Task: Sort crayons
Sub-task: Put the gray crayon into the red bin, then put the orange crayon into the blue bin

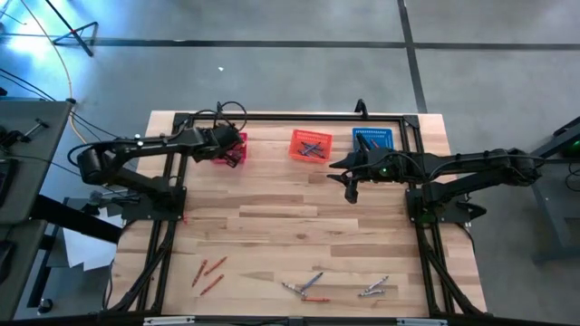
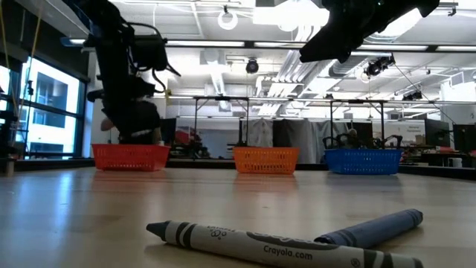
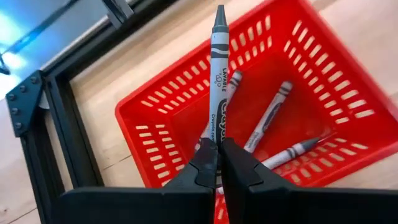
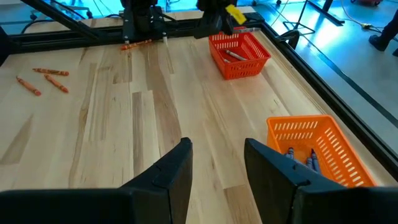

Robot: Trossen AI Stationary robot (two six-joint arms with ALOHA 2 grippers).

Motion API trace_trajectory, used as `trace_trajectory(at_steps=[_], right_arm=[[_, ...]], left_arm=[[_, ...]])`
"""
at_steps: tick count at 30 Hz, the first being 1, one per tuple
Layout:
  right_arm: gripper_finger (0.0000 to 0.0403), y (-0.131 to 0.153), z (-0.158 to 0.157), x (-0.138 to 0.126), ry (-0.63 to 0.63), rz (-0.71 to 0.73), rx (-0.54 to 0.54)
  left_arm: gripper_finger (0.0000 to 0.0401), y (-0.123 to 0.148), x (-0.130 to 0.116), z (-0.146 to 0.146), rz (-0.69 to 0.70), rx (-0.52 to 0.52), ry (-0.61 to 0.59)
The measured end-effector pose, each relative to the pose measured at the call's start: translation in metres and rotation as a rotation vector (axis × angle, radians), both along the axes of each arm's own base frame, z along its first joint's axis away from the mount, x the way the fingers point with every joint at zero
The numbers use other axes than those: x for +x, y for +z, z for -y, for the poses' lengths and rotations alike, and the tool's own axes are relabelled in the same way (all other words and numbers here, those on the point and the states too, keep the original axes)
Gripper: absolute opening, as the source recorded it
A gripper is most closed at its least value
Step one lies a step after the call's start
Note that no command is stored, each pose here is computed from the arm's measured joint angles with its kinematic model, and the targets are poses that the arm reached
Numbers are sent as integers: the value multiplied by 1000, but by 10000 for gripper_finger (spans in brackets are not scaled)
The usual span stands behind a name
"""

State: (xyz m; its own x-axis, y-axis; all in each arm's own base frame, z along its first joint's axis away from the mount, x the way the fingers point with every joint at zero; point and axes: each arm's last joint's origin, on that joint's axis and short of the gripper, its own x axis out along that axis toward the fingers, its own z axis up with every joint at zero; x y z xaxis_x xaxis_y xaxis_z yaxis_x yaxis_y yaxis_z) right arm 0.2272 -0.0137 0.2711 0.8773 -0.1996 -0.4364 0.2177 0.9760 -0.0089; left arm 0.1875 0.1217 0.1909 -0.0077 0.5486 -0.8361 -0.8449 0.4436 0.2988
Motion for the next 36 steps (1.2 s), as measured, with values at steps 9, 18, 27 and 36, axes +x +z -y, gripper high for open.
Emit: trace_trajectory(at_steps=[9,18,27,36], right_arm=[[139,0,0,0,0,-4,0],[139,-2,0,-1,0,-20,1],[139,-3,0,-1,0,-36,2],[139,-3,0,-2,-3,-34,8]], left_arm=[[0,-4,-5,-11,-3,-54,13],[35,-4,-4,-11,-20,-66,-51],[89,-4,-4,-12,-10,-60,-42],[99,18,4,-4,78,-7,-94]])
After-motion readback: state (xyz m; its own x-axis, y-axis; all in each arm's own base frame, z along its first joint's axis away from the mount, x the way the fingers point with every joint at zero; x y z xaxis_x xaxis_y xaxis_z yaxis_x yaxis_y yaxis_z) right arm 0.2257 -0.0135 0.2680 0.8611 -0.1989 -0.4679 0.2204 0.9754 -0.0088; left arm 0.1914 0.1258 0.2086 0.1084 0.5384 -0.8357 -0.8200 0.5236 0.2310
